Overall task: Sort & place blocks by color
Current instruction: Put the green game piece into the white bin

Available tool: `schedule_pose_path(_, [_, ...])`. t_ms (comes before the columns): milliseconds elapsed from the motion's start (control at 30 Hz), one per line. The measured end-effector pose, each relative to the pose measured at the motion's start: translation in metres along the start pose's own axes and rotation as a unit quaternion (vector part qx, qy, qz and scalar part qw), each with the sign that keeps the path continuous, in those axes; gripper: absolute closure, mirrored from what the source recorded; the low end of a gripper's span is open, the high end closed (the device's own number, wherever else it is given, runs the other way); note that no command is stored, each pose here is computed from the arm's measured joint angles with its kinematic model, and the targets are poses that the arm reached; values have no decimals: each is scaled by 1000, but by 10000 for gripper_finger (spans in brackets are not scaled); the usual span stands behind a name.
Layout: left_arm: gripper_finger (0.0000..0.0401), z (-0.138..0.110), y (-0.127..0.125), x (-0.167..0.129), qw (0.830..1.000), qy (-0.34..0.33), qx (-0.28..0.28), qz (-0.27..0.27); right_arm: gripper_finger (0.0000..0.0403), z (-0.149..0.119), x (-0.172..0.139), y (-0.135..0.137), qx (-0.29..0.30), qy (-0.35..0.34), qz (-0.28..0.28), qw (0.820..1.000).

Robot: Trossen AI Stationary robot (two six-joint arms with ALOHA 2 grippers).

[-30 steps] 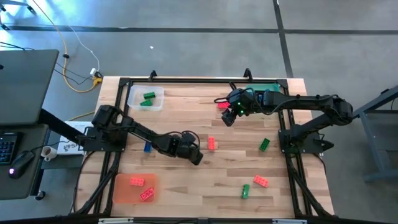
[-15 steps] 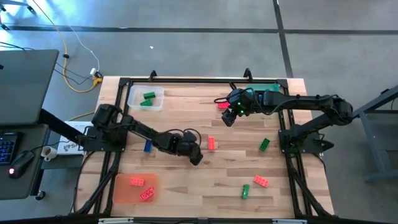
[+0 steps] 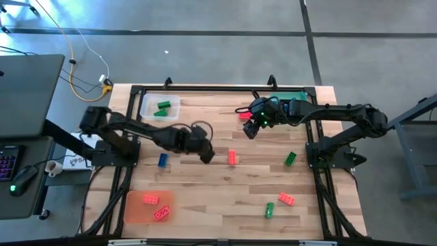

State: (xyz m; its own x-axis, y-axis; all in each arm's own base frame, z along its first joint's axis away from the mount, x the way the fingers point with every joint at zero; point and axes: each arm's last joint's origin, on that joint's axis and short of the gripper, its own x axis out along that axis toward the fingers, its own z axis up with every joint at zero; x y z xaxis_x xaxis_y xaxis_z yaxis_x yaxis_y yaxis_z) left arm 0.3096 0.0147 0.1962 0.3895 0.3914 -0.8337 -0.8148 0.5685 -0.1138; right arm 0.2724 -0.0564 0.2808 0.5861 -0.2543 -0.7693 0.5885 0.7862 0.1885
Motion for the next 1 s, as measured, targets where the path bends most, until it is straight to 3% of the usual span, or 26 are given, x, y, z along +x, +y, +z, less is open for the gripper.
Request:
schedule_pose_path(500, [336,53,105,-67,991,-45,-33,123,182,16,2,-17,13,-47,-16,999])
schedule_pose_path(1000, [336,75,185,-59,979,37,-24,200,182,37,3,-53,80,-95,-47,991])
